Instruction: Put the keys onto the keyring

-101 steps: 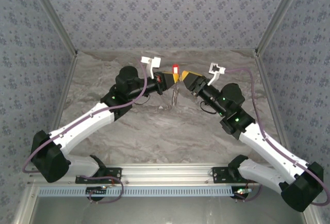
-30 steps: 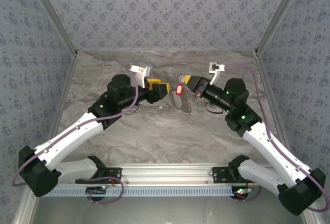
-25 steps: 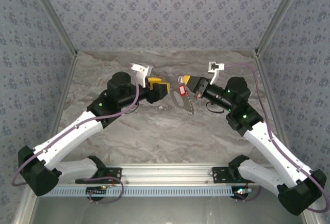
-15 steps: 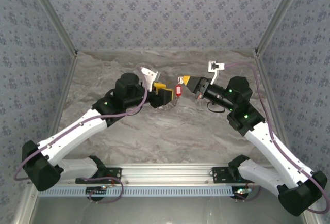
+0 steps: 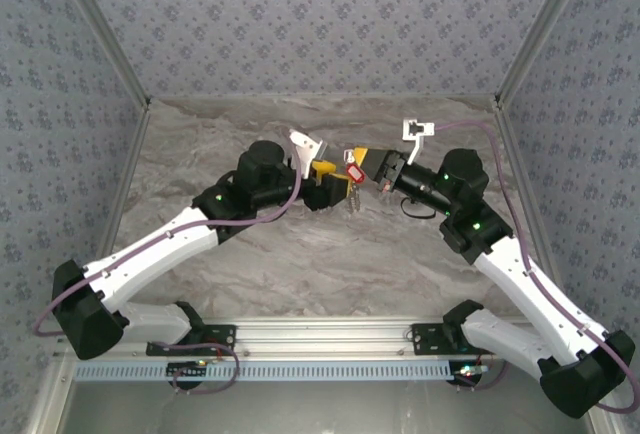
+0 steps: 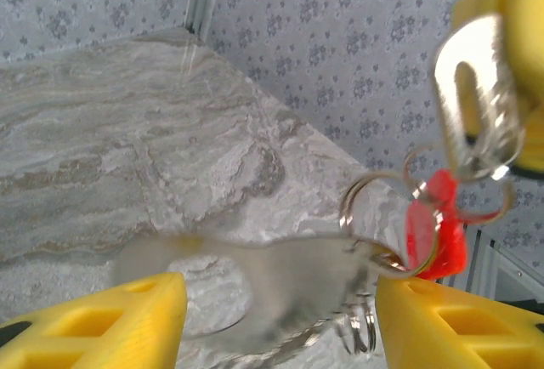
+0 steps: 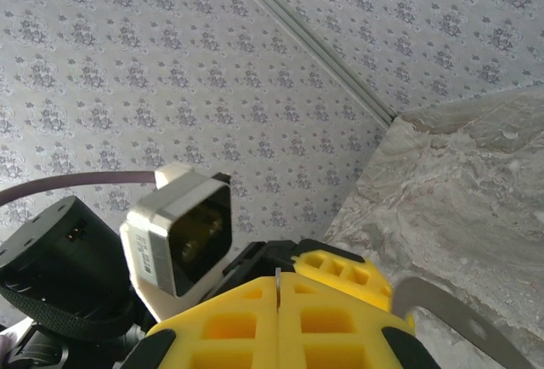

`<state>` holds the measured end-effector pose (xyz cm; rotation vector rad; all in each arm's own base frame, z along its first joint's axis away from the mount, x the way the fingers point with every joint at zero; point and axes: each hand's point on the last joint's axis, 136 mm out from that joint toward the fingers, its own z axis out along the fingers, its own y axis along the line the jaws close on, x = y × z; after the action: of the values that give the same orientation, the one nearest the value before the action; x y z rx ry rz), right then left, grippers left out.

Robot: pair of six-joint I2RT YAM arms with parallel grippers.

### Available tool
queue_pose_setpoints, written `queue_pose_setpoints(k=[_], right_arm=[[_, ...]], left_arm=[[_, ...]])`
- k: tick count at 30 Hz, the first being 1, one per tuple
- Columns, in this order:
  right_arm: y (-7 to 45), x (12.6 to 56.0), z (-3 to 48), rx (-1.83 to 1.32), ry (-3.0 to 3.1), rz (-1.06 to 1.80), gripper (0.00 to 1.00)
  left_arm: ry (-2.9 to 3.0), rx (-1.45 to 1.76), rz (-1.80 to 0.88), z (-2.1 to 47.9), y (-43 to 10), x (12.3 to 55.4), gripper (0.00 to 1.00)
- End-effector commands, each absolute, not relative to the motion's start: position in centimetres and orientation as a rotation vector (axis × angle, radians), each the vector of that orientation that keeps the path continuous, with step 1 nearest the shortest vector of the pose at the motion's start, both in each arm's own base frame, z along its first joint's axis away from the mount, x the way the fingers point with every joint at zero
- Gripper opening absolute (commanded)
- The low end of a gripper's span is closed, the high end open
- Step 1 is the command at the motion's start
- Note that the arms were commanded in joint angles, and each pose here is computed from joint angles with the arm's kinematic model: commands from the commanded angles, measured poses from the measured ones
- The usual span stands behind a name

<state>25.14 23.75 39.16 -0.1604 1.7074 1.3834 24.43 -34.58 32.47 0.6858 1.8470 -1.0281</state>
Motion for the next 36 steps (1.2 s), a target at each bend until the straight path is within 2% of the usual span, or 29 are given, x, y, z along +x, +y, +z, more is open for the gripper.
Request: queue_pose_setpoints(k=[1, 4, 12, 20, 25, 36], right_arm=[[23.8, 24.5, 40.6, -0.184, 1.645, 1.406, 0.00], [23.9, 24.4, 40.6, -0.185, 1.647, 1.407, 0.00], [24.2, 24.3, 40.6, -0.193, 1.648, 1.416, 0.00], [24.3, 23.9, 40.8, -0.199, 1.645, 1.421, 0.00], [24.2, 23.8, 40.8, -0.192, 1.648, 1.415, 0.00], [24.1, 23.6, 41.1, -0.193, 1.646, 1.411, 0.00]], left_arm=[[1.695, 0.674, -1.082, 36.0, -34.4, 23.7, 0.62], [1.671, 0.638, -1.075, 36.5, -33.8, 23.8, 0.61], [1.674, 0.638, -1.071, 36.2, -34.0, 24.0, 0.44], [1.665, 0.617, -1.069, 36.2, -33.9, 24.3, 0.20], [1.656, 0.594, -1.050, 36.4, -33.4, 24.4, 0.00], [1.634, 0.575, -1.052, 36.6, -33.0, 24.4, 0.00]])
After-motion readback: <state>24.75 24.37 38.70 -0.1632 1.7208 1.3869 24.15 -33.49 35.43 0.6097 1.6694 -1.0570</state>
